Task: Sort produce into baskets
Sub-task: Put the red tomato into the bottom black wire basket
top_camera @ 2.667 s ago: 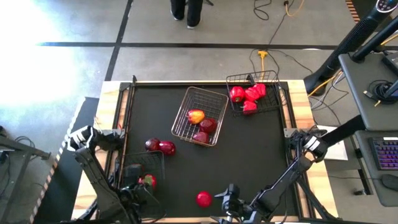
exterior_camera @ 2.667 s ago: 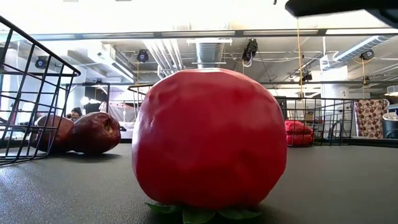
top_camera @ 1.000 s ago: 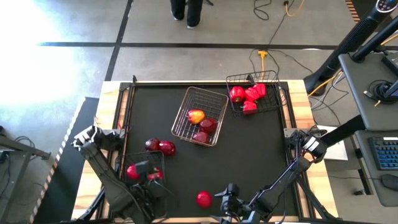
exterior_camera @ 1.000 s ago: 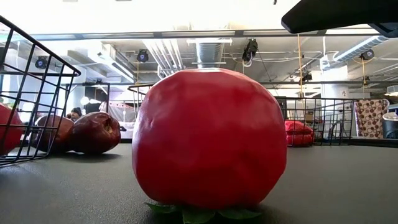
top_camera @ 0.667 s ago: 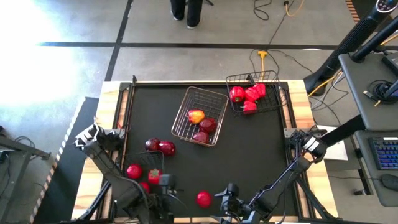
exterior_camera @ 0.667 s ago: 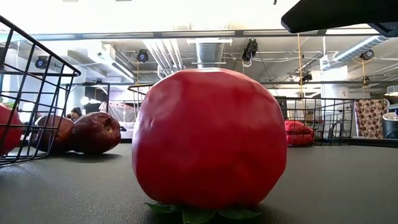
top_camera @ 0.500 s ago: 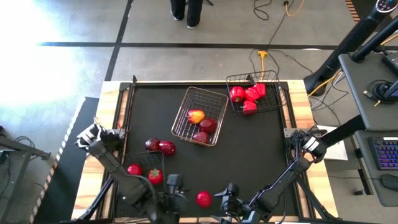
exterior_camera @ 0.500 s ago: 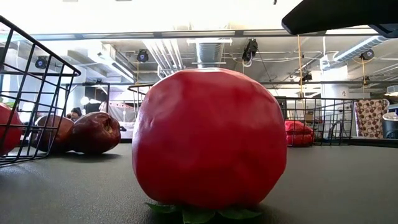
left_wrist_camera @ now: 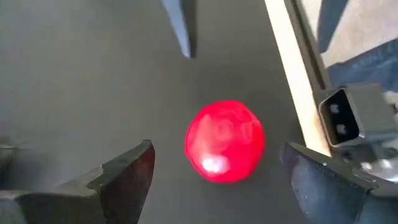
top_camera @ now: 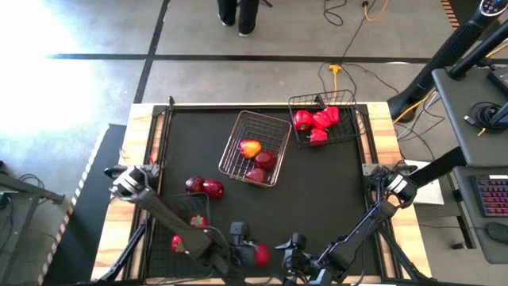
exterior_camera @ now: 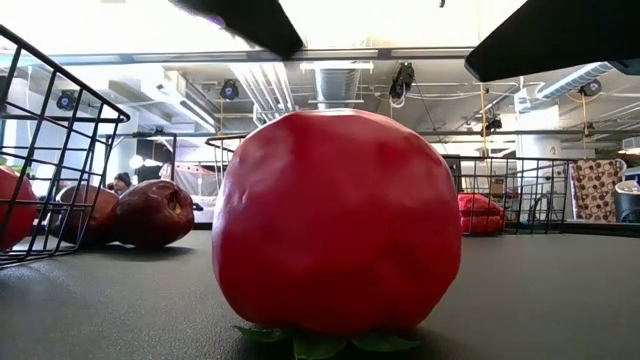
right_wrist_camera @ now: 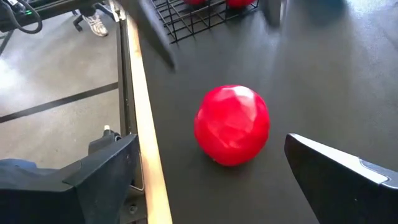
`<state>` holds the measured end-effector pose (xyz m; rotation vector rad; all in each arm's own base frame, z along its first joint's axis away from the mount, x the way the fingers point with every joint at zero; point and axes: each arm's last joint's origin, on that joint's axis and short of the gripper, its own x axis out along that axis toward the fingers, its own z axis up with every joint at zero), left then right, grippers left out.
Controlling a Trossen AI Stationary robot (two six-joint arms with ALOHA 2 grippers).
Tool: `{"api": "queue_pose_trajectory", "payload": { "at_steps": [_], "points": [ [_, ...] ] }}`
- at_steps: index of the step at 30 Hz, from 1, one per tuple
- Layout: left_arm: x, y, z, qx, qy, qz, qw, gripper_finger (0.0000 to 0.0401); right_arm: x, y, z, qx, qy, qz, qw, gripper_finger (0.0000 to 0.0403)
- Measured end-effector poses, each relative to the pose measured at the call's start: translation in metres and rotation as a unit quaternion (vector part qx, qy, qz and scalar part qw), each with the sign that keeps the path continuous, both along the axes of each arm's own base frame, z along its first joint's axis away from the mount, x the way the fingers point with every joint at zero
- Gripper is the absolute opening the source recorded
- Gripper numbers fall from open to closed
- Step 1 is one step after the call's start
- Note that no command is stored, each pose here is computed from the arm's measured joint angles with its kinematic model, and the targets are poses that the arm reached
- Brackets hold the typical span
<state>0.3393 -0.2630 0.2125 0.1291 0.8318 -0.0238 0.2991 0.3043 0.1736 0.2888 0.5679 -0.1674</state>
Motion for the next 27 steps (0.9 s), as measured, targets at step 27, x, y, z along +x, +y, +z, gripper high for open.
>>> {"api": "queue_pose_trajectory", "payload": {
  "at_steps": [27],
  "points": [
    [0.063, -0.017, -0.061, 0.043, 0.129, 0.022, 0.99, 0.0318, -0.007, -0.006, -0.015, 0.026, 0.022, -0.016, 0.999, 0.0393]
  ]
}}
